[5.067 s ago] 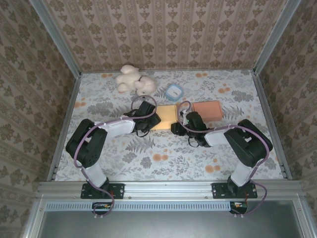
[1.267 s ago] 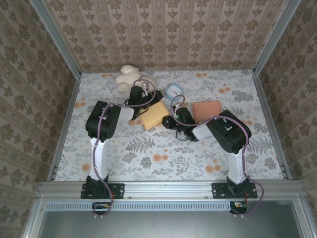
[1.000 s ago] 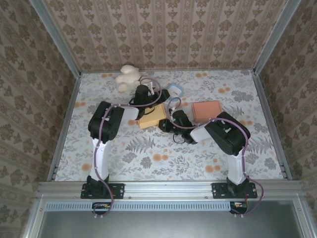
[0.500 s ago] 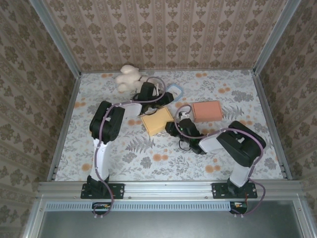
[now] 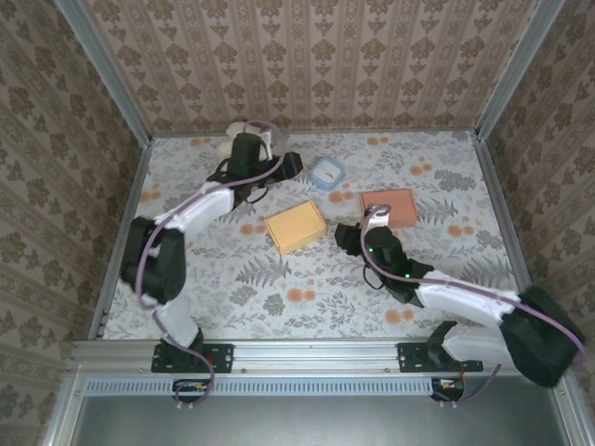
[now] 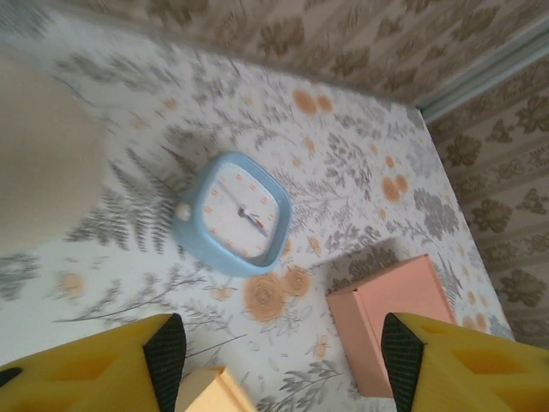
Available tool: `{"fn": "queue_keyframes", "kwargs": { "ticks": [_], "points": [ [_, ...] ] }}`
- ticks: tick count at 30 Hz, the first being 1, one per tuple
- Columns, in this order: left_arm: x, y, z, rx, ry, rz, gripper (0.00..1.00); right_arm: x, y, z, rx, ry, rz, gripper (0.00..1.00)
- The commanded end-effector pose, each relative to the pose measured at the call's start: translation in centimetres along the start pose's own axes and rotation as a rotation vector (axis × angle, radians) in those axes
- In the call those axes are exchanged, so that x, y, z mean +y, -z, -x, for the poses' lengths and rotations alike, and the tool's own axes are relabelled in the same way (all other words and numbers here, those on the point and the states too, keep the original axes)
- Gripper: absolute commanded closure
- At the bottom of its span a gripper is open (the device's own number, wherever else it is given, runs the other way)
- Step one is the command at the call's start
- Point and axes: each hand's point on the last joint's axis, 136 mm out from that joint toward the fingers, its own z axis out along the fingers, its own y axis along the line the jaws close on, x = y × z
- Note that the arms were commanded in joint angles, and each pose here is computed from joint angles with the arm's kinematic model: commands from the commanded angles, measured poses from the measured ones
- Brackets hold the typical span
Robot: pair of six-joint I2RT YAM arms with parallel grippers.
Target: Fold the paper box
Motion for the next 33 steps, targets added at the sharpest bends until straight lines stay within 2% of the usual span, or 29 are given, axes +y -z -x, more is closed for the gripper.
{"fn": "queue_keyframes", "kwargs": {
  "ticks": [1,4,8,12,14,15,17,20,22,24,27,33],
  "points": [
    [5.2,4.4,0.1,-0.091,-0.089,0.225,0.32,-5.1,2.7,2.8,-0.037,0.215,-0.248,0.33],
    [8.1,8.8,-0.1,-0.179,-0.130,0.333,0.28,-8.3,4.9,5.9,-0.129,0.250,-0.373,0.18],
    [13.3,14.9,-0.7,-0.316,-0.125,0.536,0.19,-13.4,7.2,8.3,-0.190,0.252,-0.536,0.06],
    [18.8,19.5,-2.5,-0.411,-0.148,0.719,0.15,-18.6,8.3,8.2,-0.240,0.267,-0.657,0.03],
    [21.4,20.9,-3.6,-0.447,-0.148,0.774,0.15,-20.8,8.6,7.3,-0.291,0.201,-0.684,0.02],
    [22.3,21.6,-4.0,-0.460,-0.092,0.770,0.14,-21.4,8.5,6.9,-0.304,0.167,-0.674,0.02],
    [22.3,22.5,-3.9,-0.531,-0.084,0.716,0.15,-22.7,8.1,6.2,-0.306,0.135,-0.670,0.00],
    [22.0,23.4,-3.5,-0.601,-0.162,0.728,0.15,-24.1,7.1,5.4,-0.263,0.131,-0.705,0.00],
    [23.1,23.2,-4.1,-0.573,-0.218,0.789,0.15,-24.2,6.1,5.6,-0.242,0.138,-0.698,0.00],
    [25.3,22.3,-5.3,-0.515,-0.195,0.850,0.14,-23.9,5.1,5.7,-0.233,0.152,-0.666,0.00],
    [25.2,19.8,-4.9,-0.438,-0.251,0.772,0.16,-23.4,3.7,6.1,-0.244,0.170,-0.609,0.00],
    [25.1,19.0,-4.4,-0.493,-0.380,0.744,0.15,-22.1,1.6,6.7,-0.259,0.214,-0.506,0.00]
  ]
}}
